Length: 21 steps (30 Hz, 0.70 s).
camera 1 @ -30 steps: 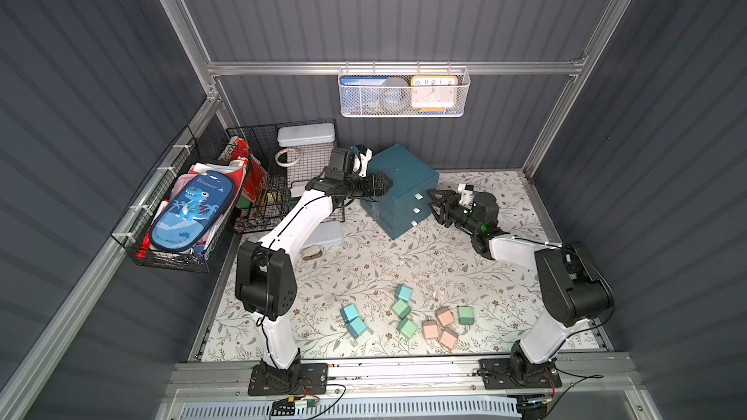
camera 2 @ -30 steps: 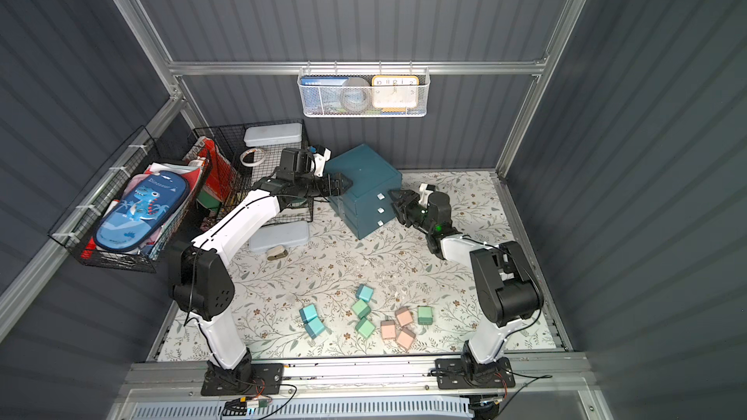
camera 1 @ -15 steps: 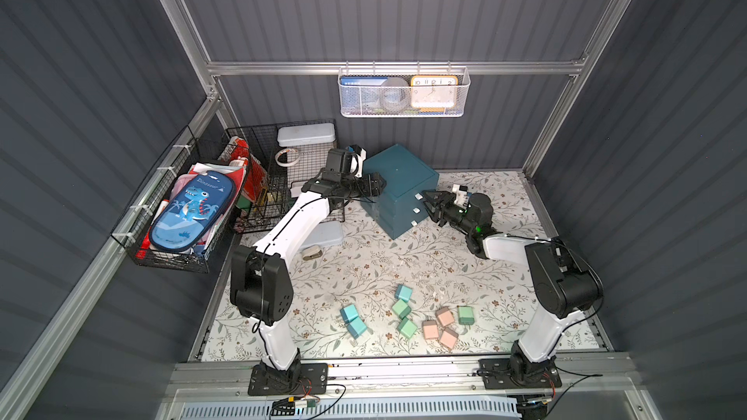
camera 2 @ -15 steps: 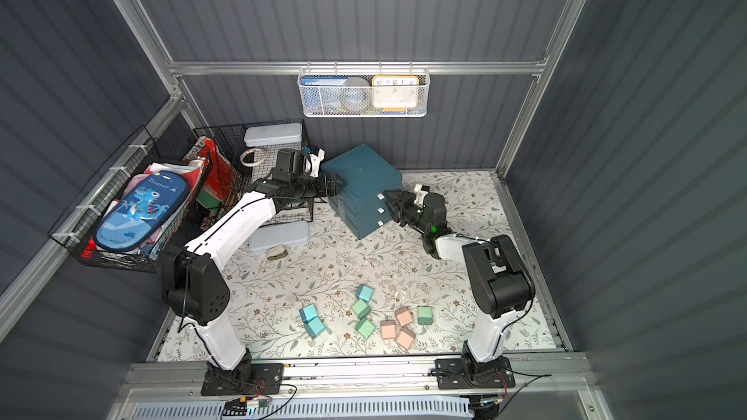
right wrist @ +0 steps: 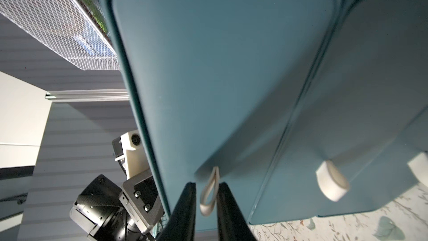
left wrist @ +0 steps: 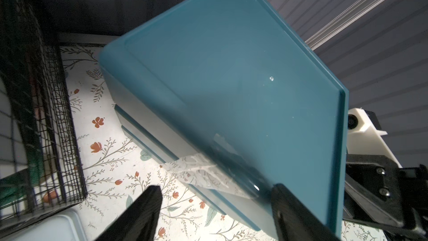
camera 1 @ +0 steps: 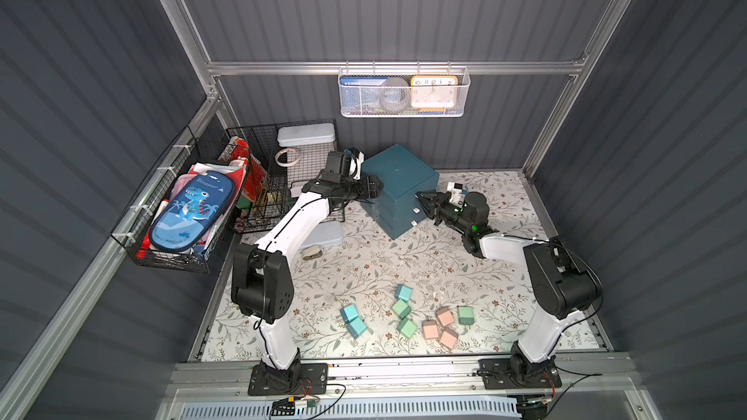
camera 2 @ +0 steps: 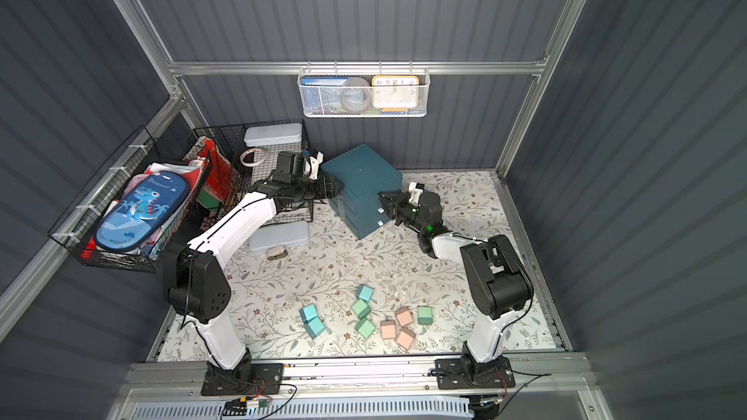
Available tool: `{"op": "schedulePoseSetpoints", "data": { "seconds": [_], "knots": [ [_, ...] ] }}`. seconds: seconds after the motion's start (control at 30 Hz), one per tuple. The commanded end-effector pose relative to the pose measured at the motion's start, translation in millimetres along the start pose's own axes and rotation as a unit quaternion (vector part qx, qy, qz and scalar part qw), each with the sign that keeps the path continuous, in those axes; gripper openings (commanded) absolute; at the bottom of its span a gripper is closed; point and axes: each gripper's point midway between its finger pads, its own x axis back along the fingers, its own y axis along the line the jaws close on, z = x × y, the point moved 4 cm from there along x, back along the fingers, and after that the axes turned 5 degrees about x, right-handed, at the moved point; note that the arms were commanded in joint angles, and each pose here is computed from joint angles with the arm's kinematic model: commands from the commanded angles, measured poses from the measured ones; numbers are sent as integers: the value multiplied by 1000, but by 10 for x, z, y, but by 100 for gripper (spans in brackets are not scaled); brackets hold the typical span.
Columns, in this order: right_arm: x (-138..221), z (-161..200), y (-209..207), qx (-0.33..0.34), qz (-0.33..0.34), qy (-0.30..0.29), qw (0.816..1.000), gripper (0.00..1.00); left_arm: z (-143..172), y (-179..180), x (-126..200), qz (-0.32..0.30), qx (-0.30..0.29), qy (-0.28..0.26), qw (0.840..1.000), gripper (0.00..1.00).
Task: Place the plugs into the drawer by color
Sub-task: Open the drawer in the storage box.
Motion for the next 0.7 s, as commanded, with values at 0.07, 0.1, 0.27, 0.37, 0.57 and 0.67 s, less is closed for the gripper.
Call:
{"op": "schedulePoseSetpoints", "data": {
  "seconds": [0.07, 0.1, 0.27, 0.37, 0.57, 0.67],
  "knots": [
    [37, -34, -16, 14, 5, -8, 1000, 9, 85, 93, -78, -10, -5, 13, 1000, 79],
    [39, -28, -23, 15, 6, -7, 1000, 5, 89, 103, -81, -11, -4, 14, 1000, 79],
    [135, 34, -16, 29, 17, -1, 999, 0, 84, 143, -115, -14, -2, 14, 1000, 79],
    [286, 114, -19, 43, 35, -2, 998, 0, 70, 153, -129, -15, -2, 13, 1000, 79],
    [648, 339, -20, 73, 72, 3, 995, 0, 76, 177, -165, -18, -2, 13, 1000, 79],
    [825, 442, -58, 79, 90, 4, 993, 0, 78, 181, -168, -18, -3, 12, 1000, 79]
  ]
}}
